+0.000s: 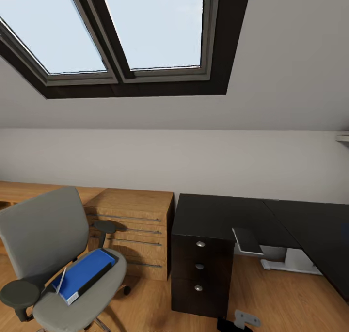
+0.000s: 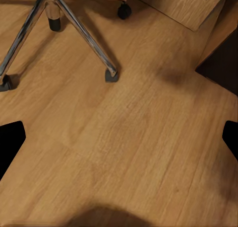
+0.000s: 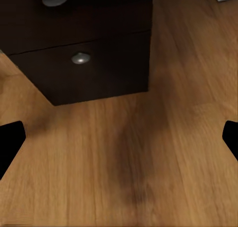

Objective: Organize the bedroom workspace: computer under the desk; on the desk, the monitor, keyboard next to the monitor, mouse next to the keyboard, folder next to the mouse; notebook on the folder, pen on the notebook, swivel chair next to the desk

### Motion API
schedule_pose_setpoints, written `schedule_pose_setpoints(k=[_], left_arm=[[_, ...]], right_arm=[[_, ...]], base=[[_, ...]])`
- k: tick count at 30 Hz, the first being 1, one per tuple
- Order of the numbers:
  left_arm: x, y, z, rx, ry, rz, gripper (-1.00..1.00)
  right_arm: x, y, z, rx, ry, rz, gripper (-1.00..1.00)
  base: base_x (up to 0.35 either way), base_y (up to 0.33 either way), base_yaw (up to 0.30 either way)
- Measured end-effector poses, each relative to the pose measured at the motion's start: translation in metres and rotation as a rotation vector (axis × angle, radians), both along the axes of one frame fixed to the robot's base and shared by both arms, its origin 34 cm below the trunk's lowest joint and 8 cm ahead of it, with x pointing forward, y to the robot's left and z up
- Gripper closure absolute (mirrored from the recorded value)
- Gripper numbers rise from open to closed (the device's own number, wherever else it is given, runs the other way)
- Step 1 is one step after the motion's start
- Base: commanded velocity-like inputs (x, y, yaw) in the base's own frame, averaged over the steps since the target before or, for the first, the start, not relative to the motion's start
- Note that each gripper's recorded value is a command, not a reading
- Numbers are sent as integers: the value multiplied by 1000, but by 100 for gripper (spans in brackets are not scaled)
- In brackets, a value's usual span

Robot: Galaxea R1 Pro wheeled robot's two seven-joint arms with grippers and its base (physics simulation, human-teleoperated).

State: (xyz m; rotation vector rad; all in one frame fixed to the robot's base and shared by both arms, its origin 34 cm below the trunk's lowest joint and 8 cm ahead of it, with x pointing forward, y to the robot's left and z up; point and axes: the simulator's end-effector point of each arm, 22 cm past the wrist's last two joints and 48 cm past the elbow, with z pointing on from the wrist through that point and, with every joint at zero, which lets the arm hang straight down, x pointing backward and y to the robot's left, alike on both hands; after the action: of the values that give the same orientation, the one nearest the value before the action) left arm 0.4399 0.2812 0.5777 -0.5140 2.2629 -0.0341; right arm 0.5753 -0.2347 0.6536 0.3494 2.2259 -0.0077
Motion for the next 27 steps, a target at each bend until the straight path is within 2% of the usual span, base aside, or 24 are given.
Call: schedule_pose_setpoints(k=[6,14,18,27], left_arm=[[-1,0,-1,0,4,0,-100],[-1,0,-1,0,3,2,-100],[-1,0,-1,1,3,2,-100],[-1,0,-1,0,3,2,-100]], right_arm=[[0,0,-1,-19,3,25,-100],[4,6,2,-91,-13,128,-100],[5,8,4,-107,-21,149,-100],[4,9,3,-110,-20,154,-100]], base=[[0,0,113],[0,0,17],[0,0,2],[0,0,0]])
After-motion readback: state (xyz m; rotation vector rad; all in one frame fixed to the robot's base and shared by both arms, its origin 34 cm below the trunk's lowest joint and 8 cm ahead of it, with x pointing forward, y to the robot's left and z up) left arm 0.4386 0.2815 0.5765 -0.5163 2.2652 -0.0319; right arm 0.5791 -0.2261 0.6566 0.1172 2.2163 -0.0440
